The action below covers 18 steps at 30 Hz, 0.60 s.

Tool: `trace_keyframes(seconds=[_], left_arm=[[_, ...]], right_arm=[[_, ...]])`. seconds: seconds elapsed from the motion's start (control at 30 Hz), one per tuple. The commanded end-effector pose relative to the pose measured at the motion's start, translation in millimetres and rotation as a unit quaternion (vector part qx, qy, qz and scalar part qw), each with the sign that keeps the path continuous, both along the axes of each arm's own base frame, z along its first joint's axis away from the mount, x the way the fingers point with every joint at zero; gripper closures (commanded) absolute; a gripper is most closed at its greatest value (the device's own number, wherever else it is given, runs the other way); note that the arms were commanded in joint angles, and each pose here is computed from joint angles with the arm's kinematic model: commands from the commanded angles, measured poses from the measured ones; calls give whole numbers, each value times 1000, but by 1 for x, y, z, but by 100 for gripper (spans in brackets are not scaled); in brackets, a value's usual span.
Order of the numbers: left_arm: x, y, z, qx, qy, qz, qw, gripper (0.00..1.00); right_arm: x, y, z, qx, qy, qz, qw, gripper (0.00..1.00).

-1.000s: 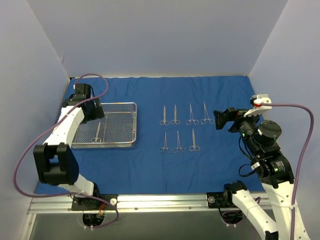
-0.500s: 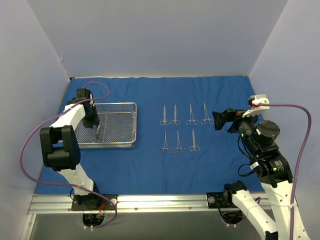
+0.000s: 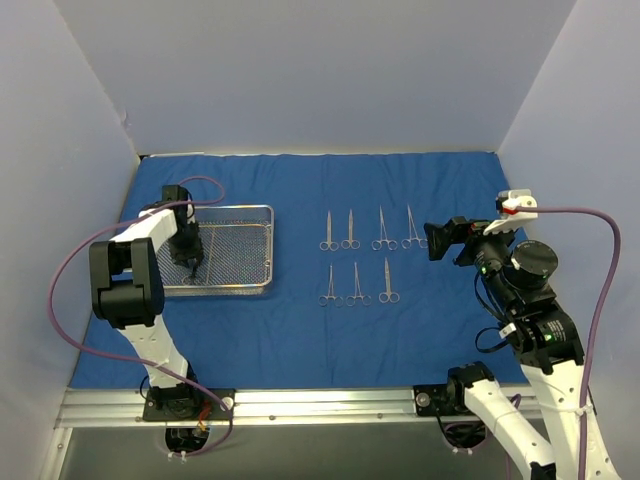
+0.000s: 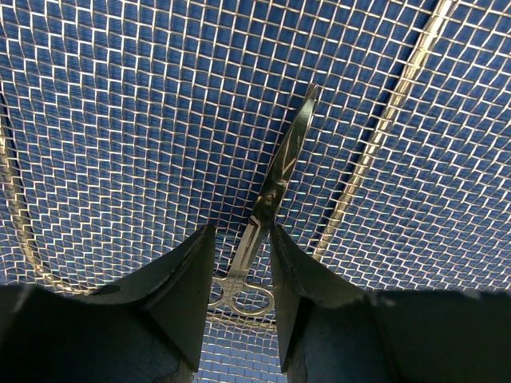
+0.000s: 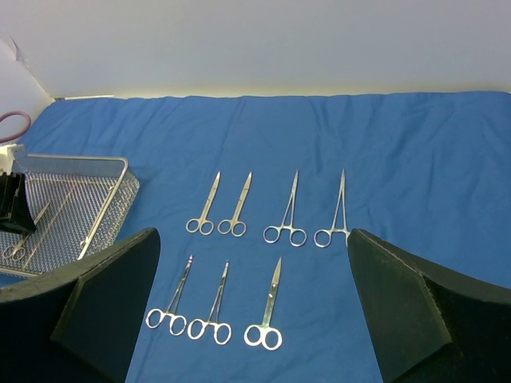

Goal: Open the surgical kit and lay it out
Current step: Pick up the medical item from the container.

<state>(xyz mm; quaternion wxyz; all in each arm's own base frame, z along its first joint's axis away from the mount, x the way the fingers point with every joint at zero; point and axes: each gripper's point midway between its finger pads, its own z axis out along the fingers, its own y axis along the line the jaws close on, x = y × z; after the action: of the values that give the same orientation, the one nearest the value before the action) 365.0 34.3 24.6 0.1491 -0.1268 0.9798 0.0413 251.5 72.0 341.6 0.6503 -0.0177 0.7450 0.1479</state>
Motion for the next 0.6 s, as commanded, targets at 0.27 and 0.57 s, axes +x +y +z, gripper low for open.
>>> trace_keyframes(seconds=[0.27, 0.57], left_arm=[[2, -11, -22, 6, 29, -16, 999, 65], [9, -21, -2, -12, 5, -18, 1000, 96]], right_arm=[[1, 5, 10, 7, -27, 11, 1000, 0], [1, 5, 8, 7, -26, 11, 1000, 0]])
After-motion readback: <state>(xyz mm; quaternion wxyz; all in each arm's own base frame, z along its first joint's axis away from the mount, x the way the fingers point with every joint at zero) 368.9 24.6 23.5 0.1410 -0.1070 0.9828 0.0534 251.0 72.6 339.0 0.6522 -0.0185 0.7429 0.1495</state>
